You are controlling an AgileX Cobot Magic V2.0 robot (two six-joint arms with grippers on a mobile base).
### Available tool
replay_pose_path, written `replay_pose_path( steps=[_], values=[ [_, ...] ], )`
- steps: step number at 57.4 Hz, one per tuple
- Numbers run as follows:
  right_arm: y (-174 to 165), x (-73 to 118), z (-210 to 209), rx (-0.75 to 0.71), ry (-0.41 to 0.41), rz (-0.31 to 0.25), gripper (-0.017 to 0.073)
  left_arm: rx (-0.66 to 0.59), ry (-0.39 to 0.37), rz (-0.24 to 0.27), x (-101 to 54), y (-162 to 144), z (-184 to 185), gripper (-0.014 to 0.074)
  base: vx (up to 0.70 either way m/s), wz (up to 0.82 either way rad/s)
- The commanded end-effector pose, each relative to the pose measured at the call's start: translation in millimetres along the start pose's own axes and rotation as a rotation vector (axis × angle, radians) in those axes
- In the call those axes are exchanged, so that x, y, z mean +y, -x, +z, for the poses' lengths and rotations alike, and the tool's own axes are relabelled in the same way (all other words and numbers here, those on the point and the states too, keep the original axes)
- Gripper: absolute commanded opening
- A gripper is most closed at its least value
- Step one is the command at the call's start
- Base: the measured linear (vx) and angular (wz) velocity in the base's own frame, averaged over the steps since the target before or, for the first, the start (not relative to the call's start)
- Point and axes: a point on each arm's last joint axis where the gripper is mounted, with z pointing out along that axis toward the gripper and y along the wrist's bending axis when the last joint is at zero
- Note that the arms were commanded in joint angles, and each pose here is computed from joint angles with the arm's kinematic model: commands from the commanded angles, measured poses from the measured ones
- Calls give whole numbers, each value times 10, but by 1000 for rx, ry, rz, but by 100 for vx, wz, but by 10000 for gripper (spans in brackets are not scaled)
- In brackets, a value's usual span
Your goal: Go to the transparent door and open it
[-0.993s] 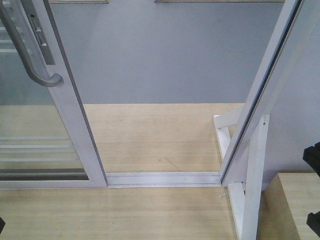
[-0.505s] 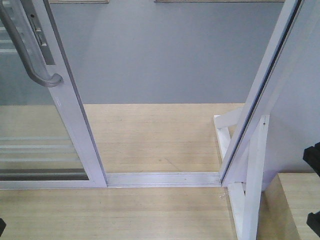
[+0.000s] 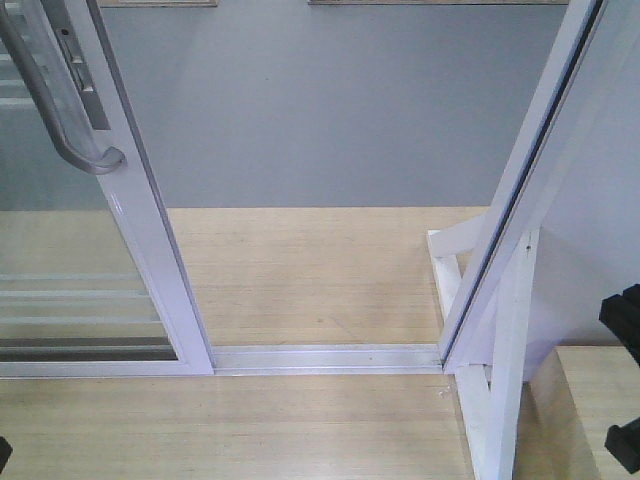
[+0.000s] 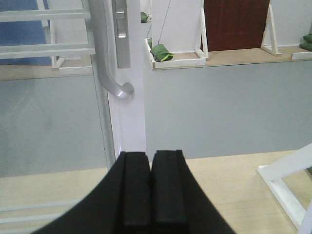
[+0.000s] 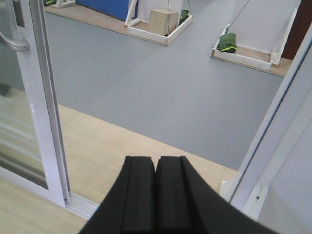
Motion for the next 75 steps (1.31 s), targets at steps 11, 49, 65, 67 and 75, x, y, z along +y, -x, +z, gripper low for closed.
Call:
replay_pose_path(
  steps=[11, 49, 65, 67, 75],
  values=[
    [-345, 54, 129, -213, 14, 141, -5, -57, 5, -12, 4, -27, 12, 4, 0, 0],
    [-721, 7, 29, -330, -139, 128, -5, -57, 5, -12, 4, -27, 12, 4, 0, 0],
    [-721, 7, 29, -330, -139, 128, -5, -57, 5, -12, 4, -27, 12, 4, 0, 0],
    [-721, 7, 29, -330, -139, 128, -5, -57, 5, -12, 4, -27, 12, 4, 0, 0],
    [-721, 7, 29, -330, -139, 128, -5, -57, 5, -12, 4, -27, 12, 4, 0, 0]
  ],
)
